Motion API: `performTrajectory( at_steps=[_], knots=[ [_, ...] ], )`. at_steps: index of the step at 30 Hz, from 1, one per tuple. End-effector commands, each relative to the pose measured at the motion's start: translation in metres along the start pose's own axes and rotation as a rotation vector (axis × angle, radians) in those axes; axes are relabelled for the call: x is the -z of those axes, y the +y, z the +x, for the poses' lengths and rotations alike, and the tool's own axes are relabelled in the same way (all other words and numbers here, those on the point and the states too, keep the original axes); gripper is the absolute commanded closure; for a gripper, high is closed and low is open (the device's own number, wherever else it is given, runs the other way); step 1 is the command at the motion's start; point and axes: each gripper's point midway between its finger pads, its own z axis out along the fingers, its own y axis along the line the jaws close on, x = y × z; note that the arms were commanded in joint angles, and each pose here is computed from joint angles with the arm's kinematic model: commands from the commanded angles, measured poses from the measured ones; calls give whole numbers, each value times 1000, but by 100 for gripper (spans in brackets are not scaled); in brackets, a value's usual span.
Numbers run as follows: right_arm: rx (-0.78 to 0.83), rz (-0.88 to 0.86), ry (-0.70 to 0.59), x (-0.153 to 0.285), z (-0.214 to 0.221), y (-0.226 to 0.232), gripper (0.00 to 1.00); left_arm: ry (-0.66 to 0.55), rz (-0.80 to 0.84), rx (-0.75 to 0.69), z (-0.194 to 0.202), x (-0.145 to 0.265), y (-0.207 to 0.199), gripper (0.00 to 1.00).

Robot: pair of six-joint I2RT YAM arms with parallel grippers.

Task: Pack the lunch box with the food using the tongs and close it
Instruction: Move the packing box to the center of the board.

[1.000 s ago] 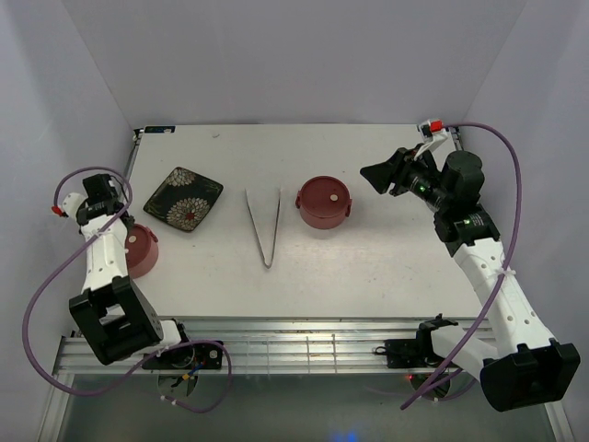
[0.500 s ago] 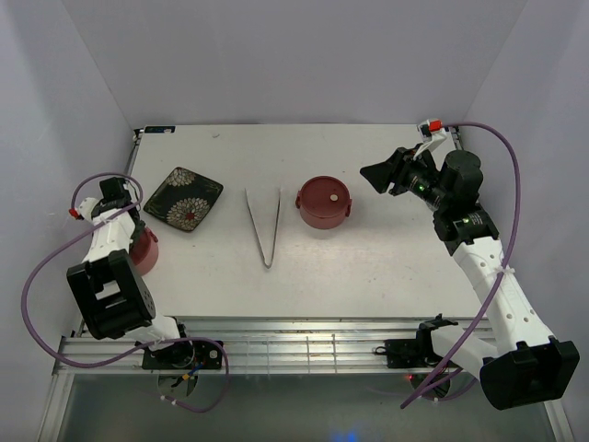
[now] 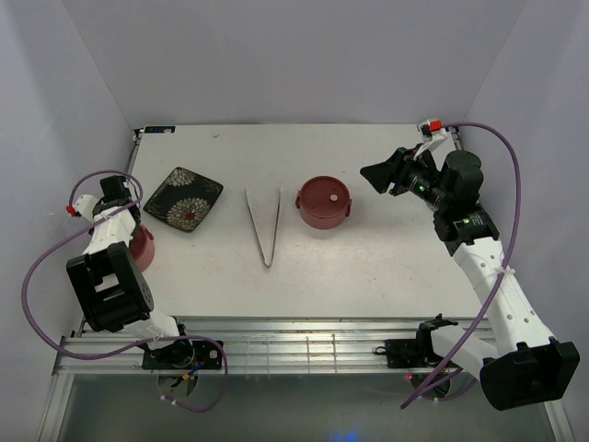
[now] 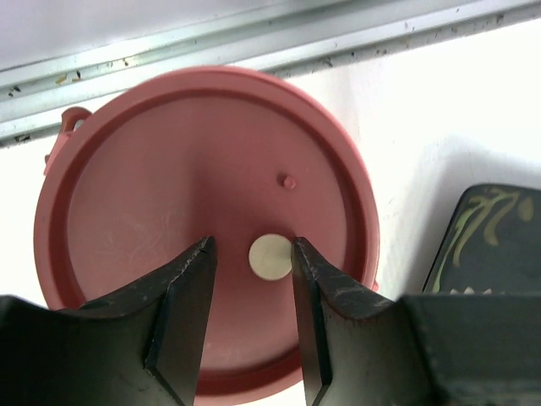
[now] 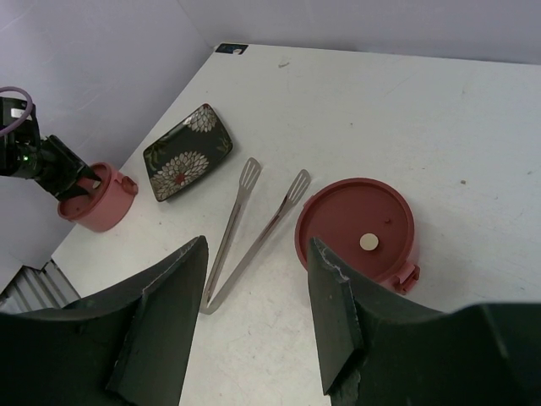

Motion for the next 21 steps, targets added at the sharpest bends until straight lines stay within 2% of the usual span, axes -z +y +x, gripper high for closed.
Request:
performTrajectory(
  at_steps=[1, 5, 10, 14, 21],
  knots=[
    [44, -21, -58, 8, -19, 11, 43, 170, -83, -61, 52, -20, 26, 48],
    [57, -22, -76, 12, -24, 14, 43, 134, -69, -79, 37, -7, 21, 48],
    [53, -36, -79, 13, -28, 18, 43, 152, -42, -74, 51, 7, 21, 48],
    [50, -38, -80, 13, -28, 19, 43, 162, -63, -124, 70, 14, 26, 48],
    [59, -43, -88, 16, -30, 22, 43, 125, -80, -151, 71, 29, 30, 49]
  ],
)
